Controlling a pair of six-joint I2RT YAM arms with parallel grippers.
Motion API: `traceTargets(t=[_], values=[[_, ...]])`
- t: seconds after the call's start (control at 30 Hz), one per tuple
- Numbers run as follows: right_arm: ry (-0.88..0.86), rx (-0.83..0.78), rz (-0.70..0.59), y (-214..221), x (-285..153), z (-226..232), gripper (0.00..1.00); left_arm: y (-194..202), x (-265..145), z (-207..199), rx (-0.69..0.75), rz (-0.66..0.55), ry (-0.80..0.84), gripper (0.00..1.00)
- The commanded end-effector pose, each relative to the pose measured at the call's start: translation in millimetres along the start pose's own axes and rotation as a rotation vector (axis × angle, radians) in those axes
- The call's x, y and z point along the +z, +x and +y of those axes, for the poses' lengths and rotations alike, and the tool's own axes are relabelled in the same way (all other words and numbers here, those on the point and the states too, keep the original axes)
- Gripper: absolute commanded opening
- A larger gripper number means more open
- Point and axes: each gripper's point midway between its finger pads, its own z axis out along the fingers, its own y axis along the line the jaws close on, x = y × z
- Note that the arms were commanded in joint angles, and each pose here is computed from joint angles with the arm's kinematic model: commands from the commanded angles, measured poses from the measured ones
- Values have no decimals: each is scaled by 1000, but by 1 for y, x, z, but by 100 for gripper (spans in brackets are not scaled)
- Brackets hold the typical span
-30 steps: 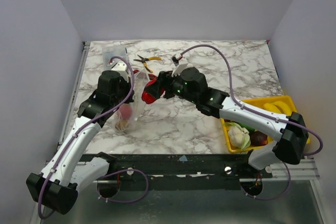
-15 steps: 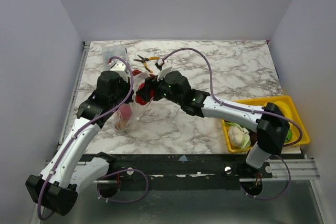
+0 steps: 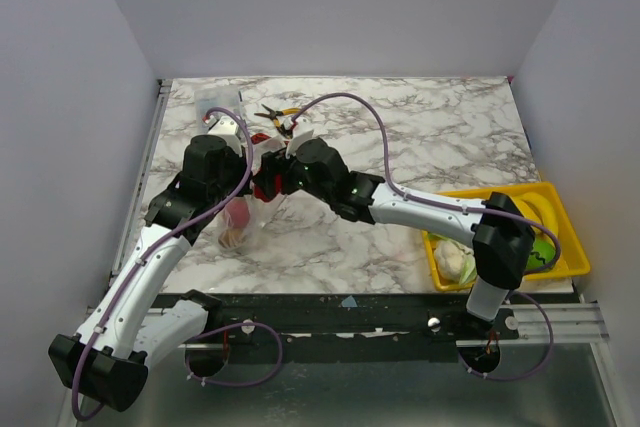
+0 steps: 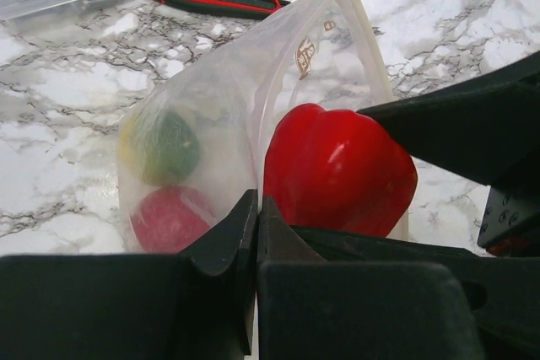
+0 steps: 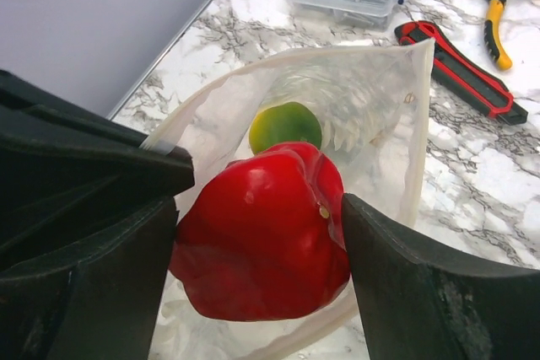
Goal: Place the food in the zip-top bag and seal the zipper
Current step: Place the fake fruit in the zipper food storage bag.
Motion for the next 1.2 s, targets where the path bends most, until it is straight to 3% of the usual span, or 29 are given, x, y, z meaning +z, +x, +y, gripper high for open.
traceTargets(t=[0.0,0.13,0.6,0.9,1.17], values=[[62,11,10,-5,2,-5,84,-3,-1,3,-5,-20,-13,0],[96,26,-5,-15,-1,-8,91,-3,-1,3,-5,-19,-13,0],[184,36,-13,-30,-47,-26,90,-2,-1,1,-5,-12,-3,0],[357,16,-96,-47,-128,-71,89,-1,0,1,-3,-7,-3,0],[649,93,-145,-16,-223,-146,93,1,4,-1,-5,11,7,0]])
